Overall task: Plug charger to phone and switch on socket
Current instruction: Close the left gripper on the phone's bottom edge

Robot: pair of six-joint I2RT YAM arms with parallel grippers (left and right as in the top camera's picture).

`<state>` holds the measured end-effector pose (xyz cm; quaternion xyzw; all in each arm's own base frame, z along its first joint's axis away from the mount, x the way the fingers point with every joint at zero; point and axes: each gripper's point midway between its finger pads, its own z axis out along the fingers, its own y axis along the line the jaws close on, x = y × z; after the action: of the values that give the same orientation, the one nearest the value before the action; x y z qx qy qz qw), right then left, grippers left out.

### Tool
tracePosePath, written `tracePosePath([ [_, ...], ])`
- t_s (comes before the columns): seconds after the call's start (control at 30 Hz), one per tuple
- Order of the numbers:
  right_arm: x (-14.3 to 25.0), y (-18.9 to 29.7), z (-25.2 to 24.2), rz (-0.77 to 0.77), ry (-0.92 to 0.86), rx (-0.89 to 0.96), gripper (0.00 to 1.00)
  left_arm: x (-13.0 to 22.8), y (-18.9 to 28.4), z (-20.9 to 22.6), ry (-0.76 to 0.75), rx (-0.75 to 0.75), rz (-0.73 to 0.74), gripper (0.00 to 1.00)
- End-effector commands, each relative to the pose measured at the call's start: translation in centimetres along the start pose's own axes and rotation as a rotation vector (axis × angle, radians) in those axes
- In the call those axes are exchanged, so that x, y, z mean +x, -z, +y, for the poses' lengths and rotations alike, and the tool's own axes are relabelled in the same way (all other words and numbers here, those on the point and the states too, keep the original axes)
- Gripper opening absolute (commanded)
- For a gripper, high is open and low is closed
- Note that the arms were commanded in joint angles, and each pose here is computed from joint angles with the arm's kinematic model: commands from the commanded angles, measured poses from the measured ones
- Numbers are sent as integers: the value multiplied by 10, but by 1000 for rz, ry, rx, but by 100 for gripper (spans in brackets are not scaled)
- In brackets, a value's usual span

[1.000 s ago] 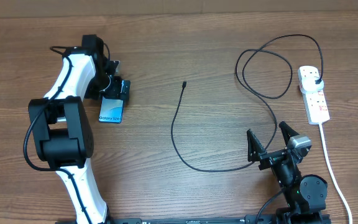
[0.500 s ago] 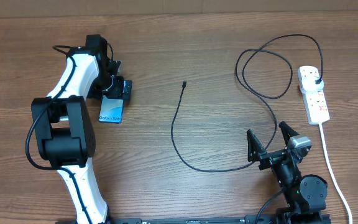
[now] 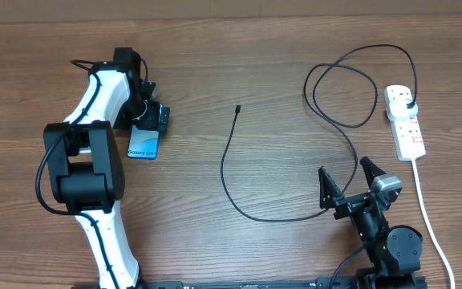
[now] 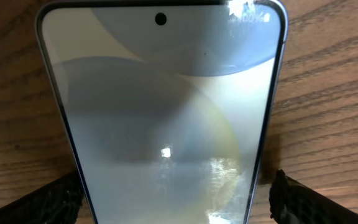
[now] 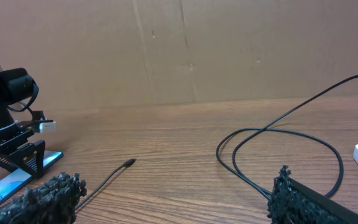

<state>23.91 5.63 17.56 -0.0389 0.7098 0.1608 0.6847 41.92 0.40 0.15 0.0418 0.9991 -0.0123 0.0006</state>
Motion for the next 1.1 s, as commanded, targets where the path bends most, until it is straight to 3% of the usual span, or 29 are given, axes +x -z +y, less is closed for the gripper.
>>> tracePosePath([
  [0.0, 2, 0, -1, -1, -3, 2, 100, 15, -30, -3, 24, 17, 90, 98],
  [0.2, 2, 0, -1, -2, -3, 1, 100, 17, -30, -5, 30, 27, 98, 95],
  [0.4, 2, 0, -1, -2, -3, 2, 100, 19, -29, -6, 131, 27, 107, 93],
  [0.67, 2, 0, -1, -1, -3, 1, 100, 20, -28, -30, 217, 131, 122, 88],
  [1.07, 2, 0, -1, -1, -3, 2, 100, 29, -27, -66, 201, 116, 170, 84],
])
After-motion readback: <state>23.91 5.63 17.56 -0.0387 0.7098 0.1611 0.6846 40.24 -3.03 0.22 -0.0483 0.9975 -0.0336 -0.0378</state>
